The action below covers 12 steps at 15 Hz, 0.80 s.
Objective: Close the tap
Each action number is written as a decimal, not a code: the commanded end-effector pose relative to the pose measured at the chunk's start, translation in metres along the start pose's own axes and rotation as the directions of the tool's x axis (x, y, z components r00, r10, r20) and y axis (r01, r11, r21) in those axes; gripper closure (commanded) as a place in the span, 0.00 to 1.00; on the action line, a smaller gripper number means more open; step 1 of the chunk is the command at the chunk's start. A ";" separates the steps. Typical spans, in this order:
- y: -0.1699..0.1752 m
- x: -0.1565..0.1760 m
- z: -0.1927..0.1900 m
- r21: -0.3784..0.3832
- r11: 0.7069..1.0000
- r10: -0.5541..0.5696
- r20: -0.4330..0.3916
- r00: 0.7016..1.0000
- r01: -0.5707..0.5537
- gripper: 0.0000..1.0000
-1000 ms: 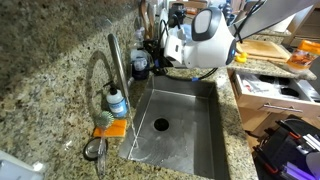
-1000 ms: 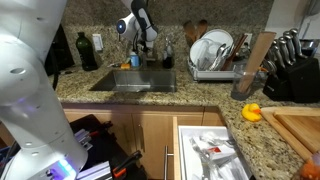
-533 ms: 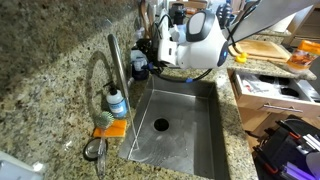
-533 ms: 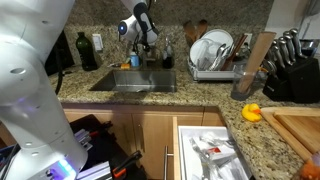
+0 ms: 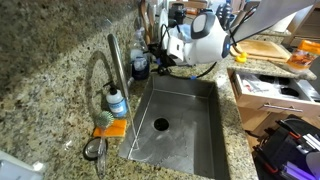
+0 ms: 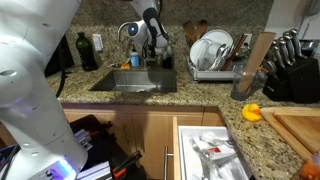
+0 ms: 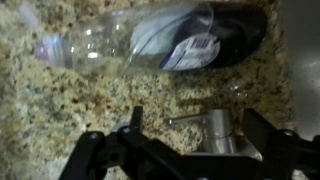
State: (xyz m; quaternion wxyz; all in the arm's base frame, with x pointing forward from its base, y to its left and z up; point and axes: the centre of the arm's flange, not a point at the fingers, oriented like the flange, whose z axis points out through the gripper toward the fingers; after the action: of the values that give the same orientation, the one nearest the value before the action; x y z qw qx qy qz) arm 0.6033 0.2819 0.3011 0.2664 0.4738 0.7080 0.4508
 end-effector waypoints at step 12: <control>-0.014 -0.030 0.051 -0.054 0.991 -0.123 0.058 0.991 0.126 0.00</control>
State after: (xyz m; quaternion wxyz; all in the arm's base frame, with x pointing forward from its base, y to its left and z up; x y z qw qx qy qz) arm 0.6274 0.2594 0.2807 0.3039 0.4611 0.7131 0.4319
